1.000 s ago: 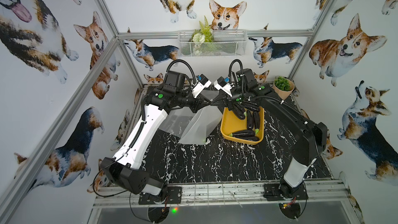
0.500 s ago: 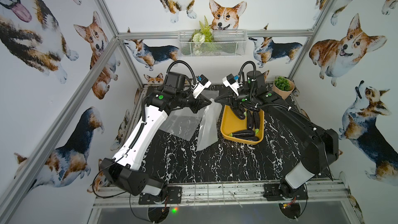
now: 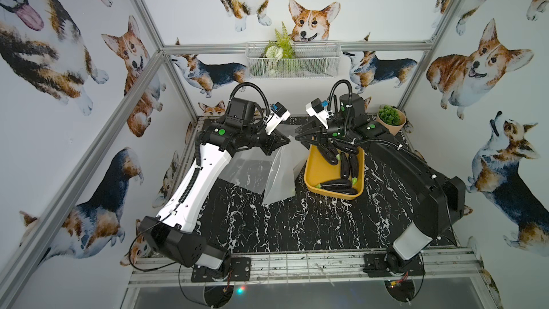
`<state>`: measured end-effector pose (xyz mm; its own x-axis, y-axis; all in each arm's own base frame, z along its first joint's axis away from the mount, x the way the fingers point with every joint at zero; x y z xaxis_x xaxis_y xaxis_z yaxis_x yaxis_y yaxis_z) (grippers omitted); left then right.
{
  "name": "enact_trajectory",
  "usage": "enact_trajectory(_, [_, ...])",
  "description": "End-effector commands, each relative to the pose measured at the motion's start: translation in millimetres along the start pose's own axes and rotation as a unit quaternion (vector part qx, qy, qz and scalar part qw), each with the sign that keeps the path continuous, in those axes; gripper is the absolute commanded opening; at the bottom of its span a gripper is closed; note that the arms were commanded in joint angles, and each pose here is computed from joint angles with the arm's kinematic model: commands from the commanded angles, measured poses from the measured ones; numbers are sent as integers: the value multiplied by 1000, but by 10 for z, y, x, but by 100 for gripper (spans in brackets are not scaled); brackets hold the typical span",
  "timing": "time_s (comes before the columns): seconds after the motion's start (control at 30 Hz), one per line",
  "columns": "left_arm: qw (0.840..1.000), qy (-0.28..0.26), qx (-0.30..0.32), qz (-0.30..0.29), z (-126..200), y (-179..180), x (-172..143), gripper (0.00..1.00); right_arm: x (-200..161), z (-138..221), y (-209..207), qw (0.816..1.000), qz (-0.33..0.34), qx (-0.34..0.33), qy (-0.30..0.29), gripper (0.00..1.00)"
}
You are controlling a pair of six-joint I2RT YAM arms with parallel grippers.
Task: Place the eggplant in a zip-top bag and seal the zipper
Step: Adjust the zipper food storage bag at the center of the board.
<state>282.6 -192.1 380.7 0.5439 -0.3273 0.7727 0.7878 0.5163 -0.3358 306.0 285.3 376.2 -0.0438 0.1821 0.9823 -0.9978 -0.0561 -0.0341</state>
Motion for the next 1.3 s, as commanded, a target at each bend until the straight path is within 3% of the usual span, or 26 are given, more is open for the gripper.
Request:
enact_trajectory(0.0, [1000, 1, -17, -16, 23, -52, 6, 0, 57, -88, 11, 999, 23, 24, -3, 38])
enact_trajectory(0.33, [1000, 0, -19, -22, 41, -67, 17, 0, -45, -188, 53, 997, 12, 75, -1, 33])
enact_trajectory(0.73, [1000, -4, -19, -21, 26, -56, 20, 0, -66, -178, 149, 994, 9, 111, 1, 2])
enact_trajectory(0.87, [1000, -5, -16, -20, 34, -55, 20, 0, -57, -170, 149, 994, 11, 108, -1, 0])
enact_trajectory(1.27, [1000, 2, 15, -6, 37, 3, -79, 0, 24, -105, -80, 997, 5, -69, -38, 0])
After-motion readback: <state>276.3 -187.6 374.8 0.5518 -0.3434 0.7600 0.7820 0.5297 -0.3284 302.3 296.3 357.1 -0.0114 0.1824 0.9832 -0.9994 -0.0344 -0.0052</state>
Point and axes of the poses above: each gripper's point midway between its finger pads, its own z axis back along the fingers, its own y axis along the line the jaws close on, x = y × z, the point moved 7 cm from there along z, back along the fingers, and after that the axes turned 9 degrees about z, right-handed, at the moved point
